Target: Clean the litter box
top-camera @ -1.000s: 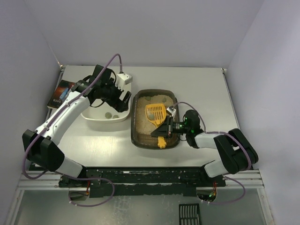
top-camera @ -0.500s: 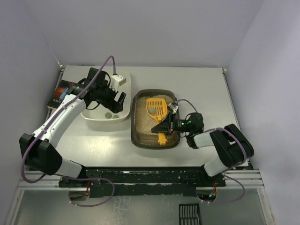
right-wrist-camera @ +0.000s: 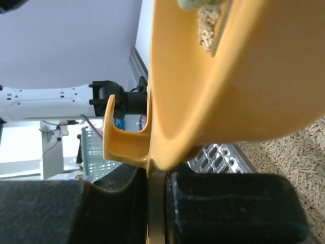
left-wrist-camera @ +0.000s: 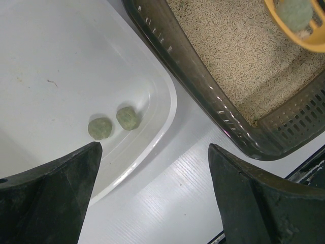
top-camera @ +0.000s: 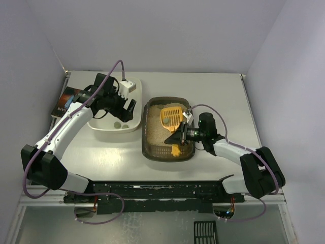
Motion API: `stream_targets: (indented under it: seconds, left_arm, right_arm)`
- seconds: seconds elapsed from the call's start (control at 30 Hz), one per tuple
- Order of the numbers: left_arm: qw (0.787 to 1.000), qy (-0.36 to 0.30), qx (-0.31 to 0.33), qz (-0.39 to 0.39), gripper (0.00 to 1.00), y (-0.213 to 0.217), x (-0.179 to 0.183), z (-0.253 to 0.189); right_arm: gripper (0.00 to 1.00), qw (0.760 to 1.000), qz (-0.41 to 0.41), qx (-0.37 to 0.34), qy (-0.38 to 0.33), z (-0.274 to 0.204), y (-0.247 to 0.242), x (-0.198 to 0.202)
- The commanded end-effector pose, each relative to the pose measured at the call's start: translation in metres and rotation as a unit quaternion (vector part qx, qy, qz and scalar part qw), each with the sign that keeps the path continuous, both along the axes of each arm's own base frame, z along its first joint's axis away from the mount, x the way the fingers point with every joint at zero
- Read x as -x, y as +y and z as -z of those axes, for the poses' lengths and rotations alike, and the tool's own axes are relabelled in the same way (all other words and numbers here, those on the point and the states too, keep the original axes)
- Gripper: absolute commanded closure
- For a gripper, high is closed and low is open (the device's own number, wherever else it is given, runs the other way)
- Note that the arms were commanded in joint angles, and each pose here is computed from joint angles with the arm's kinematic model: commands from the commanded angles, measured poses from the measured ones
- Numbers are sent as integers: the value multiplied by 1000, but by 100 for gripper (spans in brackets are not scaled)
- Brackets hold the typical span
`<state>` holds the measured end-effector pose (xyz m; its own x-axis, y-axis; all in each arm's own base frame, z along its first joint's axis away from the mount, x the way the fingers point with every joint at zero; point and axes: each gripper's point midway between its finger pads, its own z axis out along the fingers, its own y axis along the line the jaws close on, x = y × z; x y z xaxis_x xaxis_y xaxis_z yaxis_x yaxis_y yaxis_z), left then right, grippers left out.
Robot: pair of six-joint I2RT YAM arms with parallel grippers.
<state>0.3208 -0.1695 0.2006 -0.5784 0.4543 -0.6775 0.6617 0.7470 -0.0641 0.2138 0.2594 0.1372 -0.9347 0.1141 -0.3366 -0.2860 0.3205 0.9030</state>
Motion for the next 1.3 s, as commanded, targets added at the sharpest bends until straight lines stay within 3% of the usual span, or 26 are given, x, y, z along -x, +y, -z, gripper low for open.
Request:
stream_targets:
  seconds: [0.0, 0.2, 0.33, 0.5, 0.57, 0.63, 0.67, 0.73, 0.9, 1.07, 1.27]
  left_arm:
    - [1000, -18, 3, -13, 3, 4, -7, -6]
    - [1000, -19, 5, -16, 3, 5, -7, -7]
    - [1000, -17, 5, -16, 3, 5, -7, -5]
    - [1000, -19, 6, -17, 3, 6, -6, -7]
    - [1000, -19, 6, -18, 3, 7, -6, -6]
    - [1000, -18, 6, -19, 3, 7, -6, -6]
    - [1000, -18, 6, -19, 3, 8, -6, -6]
    - [1000, -17, 7, -19, 3, 8, -6, -5]
    - [1000, -15, 8, -18, 3, 7, -8, -6]
    - [1000, -19, 7, -21, 3, 9, -7, -7]
    - [1000, -14, 8, -19, 3, 8, -8, -7]
  right_arm:
    - [100, 995, -42, -84, 29, -12, 4, 24]
    - [100, 971, -63, -225, 56, -61, -3, 48]
    - [100, 967, -45, -239, 73, -56, -4, 47]
    - [100, 980, -15, -187, 72, -33, -1, 38]
    - [100, 991, 8, -120, 63, -11, 2, 25]
    - [100, 997, 36, 12, 68, 24, -3, 17]
    - [100, 997, 40, 48, 37, 23, -4, 11]
    - [100, 998, 31, 51, 16, 13, -5, 7]
    - [100, 999, 20, 32, 37, 18, -3, 13]
    - [100, 997, 33, 65, 24, 24, -8, 10]
    - [100, 999, 15, -13, 30, 4, 1, 16]
